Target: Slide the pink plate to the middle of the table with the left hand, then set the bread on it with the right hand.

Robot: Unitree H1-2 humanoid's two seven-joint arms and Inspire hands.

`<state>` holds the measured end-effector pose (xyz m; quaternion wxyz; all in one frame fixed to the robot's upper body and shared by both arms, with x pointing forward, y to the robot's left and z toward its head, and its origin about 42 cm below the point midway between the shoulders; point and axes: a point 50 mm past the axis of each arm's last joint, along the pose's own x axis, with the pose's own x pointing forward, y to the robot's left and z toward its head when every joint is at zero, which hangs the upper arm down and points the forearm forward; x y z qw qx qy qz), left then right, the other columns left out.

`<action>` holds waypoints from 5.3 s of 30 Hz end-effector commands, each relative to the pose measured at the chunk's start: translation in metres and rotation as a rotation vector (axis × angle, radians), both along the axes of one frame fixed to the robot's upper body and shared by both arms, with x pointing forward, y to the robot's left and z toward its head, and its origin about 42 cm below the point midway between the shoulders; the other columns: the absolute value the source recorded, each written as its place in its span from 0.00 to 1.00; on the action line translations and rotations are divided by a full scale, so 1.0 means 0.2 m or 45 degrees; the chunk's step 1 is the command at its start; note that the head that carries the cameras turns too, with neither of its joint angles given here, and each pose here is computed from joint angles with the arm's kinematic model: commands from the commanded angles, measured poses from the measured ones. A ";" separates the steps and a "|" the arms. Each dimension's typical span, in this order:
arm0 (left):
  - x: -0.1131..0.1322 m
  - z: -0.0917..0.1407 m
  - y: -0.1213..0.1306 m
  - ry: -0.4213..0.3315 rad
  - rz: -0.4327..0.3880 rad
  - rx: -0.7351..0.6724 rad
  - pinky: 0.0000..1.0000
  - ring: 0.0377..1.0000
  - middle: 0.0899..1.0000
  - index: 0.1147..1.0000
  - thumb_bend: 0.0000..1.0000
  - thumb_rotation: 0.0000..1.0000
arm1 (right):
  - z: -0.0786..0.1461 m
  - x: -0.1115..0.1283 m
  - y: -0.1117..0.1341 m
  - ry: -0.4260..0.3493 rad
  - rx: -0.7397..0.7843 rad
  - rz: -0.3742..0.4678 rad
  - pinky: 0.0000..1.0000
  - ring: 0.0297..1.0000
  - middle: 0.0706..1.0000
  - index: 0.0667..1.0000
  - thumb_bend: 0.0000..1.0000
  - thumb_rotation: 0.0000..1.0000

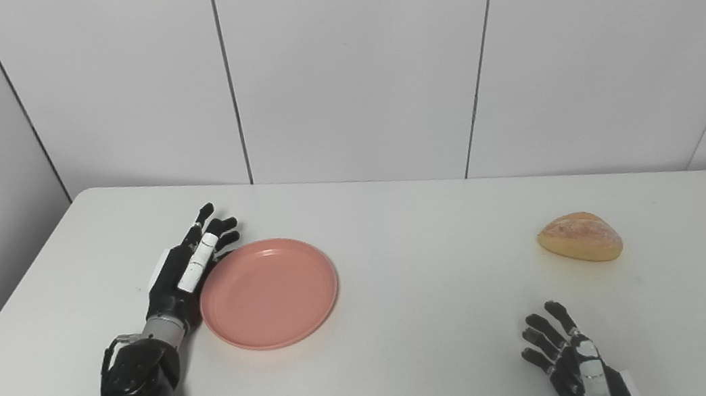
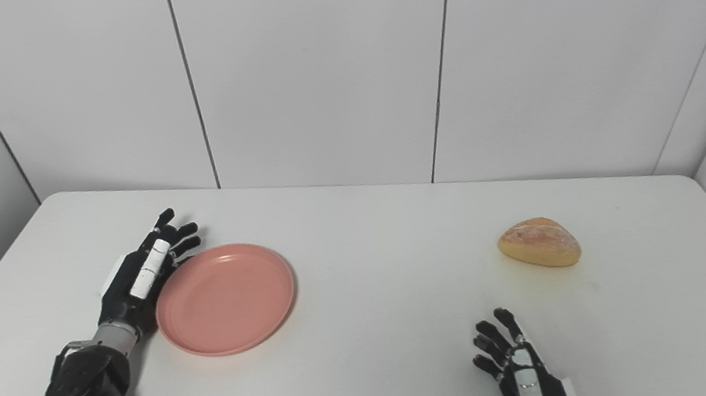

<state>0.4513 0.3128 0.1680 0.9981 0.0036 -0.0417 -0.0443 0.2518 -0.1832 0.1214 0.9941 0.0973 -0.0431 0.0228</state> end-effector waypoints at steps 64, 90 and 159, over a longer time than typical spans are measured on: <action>0.00 0.51 -0.27 -0.226 -0.084 -0.143 0.84 0.89 0.87 0.95 0.95 0.80 | 0.00 0.04 0.19 0.002 0.037 0.034 0.82 0.85 0.85 0.92 0.91 0.92; 0.11 0.20 0.00 -0.123 0.093 -0.074 0.72 0.87 0.84 0.96 0.87 0.77 | 0.01 0.03 0.18 0.017 0.049 0.046 0.81 0.84 0.84 0.92 0.92 0.90; 0.02 -0.07 -0.55 0.059 -0.251 -0.321 0.81 0.91 0.88 0.98 0.90 0.78 | 0.23 0.06 0.19 -0.228 -0.435 -0.182 0.86 0.83 0.86 0.89 0.76 0.98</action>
